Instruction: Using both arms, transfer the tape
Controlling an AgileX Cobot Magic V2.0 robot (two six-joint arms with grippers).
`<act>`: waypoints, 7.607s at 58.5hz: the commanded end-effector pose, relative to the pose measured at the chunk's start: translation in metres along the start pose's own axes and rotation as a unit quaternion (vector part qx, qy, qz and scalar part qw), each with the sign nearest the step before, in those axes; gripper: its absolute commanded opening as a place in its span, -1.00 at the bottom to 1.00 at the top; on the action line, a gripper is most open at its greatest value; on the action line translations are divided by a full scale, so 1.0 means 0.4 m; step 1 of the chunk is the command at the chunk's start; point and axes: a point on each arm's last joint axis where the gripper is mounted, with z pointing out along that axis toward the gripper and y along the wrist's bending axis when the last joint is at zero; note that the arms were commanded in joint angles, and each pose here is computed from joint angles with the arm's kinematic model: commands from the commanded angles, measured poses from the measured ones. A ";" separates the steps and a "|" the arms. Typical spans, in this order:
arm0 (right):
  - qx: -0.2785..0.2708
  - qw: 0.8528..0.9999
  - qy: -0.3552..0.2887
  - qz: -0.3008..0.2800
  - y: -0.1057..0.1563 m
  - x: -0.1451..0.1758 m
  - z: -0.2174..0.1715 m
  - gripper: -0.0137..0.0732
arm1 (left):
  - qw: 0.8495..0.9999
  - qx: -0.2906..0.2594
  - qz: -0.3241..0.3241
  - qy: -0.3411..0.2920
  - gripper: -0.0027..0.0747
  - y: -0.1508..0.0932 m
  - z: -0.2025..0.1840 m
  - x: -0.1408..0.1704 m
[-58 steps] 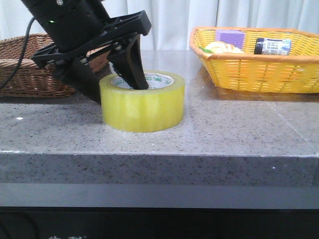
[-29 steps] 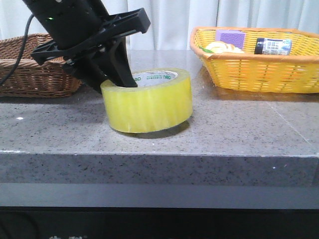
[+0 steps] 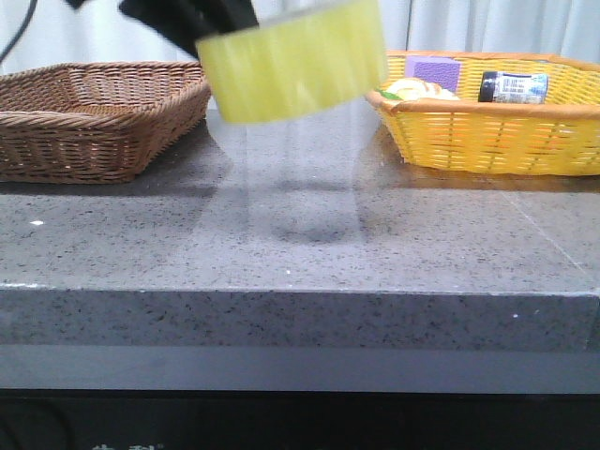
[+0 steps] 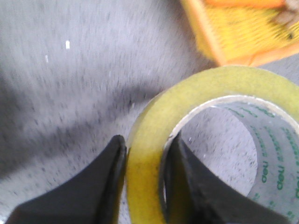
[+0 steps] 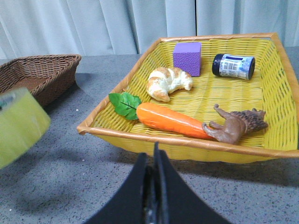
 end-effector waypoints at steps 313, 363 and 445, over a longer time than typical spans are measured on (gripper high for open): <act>0.004 0.998 -0.060 -0.001 0.001 -0.042 -0.005 -0.85 | 0.850 -0.251 -0.031 -0.462 -0.98 0.280 -0.193 0.776; 0.065 0.995 -0.068 -0.035 -0.061 0.231 -0.081 -0.85 | 0.850 -0.251 -0.031 -0.462 -0.98 0.280 -0.193 0.776; 0.063 0.995 -0.069 -0.035 -0.060 0.233 -0.086 -0.85 | 0.850 -0.251 -0.031 -0.462 -0.98 0.280 -0.193 0.776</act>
